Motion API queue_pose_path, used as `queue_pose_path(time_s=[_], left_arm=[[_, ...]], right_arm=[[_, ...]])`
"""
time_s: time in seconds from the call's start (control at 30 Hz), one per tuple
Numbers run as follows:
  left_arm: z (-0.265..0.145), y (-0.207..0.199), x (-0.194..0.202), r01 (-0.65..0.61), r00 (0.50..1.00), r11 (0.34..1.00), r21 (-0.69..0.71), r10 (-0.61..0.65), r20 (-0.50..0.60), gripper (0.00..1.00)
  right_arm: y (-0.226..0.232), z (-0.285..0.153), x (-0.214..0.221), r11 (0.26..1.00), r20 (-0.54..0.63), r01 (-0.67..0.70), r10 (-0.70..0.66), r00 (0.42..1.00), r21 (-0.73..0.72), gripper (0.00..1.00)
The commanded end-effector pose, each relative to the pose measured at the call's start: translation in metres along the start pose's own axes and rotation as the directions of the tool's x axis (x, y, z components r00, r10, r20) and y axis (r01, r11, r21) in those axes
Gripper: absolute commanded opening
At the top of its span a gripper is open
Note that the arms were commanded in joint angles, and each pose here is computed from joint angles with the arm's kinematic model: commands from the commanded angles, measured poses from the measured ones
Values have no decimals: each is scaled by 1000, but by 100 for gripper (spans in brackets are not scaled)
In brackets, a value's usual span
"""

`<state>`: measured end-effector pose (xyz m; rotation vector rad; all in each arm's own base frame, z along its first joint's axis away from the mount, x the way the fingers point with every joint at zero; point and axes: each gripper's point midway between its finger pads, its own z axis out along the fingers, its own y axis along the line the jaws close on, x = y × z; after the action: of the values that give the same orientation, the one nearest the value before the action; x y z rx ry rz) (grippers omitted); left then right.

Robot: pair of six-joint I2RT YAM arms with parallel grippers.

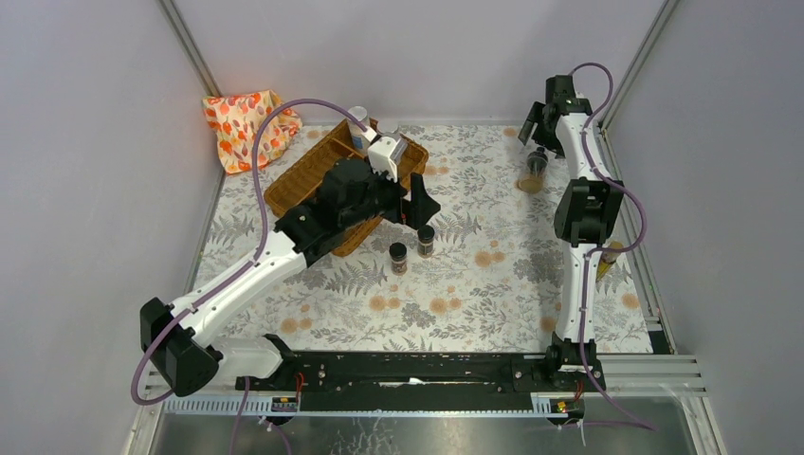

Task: Organize the condiment bottles
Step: Move the bottle to the center of the board, then pick up the bottle from the center of the board.

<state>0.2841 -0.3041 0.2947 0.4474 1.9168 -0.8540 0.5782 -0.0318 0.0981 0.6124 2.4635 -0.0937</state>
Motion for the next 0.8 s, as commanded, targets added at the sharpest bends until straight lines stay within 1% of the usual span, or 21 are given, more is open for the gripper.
queue_pose_path(time_s=[0.0, 0.23, 0.5, 0.63, 0.77], left_arm=[[1, 11, 3, -11, 1000, 1000, -26, 11, -15, 99], [4, 17, 7, 3, 1000, 999, -33, -4, -21, 99], [7, 26, 11, 20, 999, 999, -47, -22, -28, 99], [10, 32, 15, 35, 999, 998, -52, -37, -37, 99], [11, 37, 17, 47, 998, 997, -59, -49, -39, 99]], right_arm=[[4, 3, -2, 999, -3, -31, 30, 1000, -14, 98], [6, 15, 6, 999, -24, -30, 30, 999, -22, 98], [19, 29, 11, 996, -50, -45, 41, 998, -73, 96], [29, 37, 21, 995, -73, -31, 24, 997, -99, 94], [30, 46, 35, 996, -111, -11, 1, 994, -91, 94]])
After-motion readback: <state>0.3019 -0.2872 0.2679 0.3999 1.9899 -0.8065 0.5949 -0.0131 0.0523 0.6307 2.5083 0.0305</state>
